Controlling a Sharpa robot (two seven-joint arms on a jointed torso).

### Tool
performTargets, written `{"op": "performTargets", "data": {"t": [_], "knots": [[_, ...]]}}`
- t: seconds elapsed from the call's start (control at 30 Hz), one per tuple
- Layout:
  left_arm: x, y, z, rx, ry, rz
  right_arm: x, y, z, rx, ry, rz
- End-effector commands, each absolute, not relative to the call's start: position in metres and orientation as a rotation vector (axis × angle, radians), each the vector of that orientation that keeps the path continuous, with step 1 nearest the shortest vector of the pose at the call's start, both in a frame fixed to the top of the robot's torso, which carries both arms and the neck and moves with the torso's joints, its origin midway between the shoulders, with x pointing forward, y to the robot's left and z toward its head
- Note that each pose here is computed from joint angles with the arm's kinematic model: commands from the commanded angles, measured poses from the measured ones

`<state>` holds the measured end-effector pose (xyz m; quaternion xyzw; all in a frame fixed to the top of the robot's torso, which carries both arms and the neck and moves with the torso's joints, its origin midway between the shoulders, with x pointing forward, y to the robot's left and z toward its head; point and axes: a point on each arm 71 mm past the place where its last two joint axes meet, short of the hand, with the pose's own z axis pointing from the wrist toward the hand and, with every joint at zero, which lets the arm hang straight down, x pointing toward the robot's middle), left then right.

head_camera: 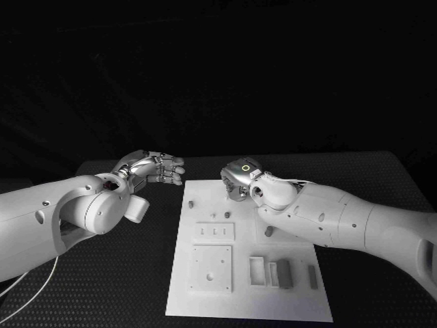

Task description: Assemble the parts on the task board

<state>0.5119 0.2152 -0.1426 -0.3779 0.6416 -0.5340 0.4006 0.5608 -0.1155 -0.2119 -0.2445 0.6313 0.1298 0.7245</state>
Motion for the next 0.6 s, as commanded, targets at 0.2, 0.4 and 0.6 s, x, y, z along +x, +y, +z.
{"op": "performTargets", "data": {"t": [0.2,0.4,0.6], "knots": [[0.5113,0.2137,-0.1411,-0.944,1.626,-1.364,0.5579,-0.1188,-0.2220,-0.567,1.440,0.263],[0.5111,0.2136,-0.1411,-0.944,1.628,-1.364,0.5585,-0.1195,-0.2224,-0.561,1.445,0.262],[0.5112,0.2135,-0.1411,-0.944,1.629,-1.364,0.5595,-0.1199,-0.2229,-0.536,1.464,0.284]]}}
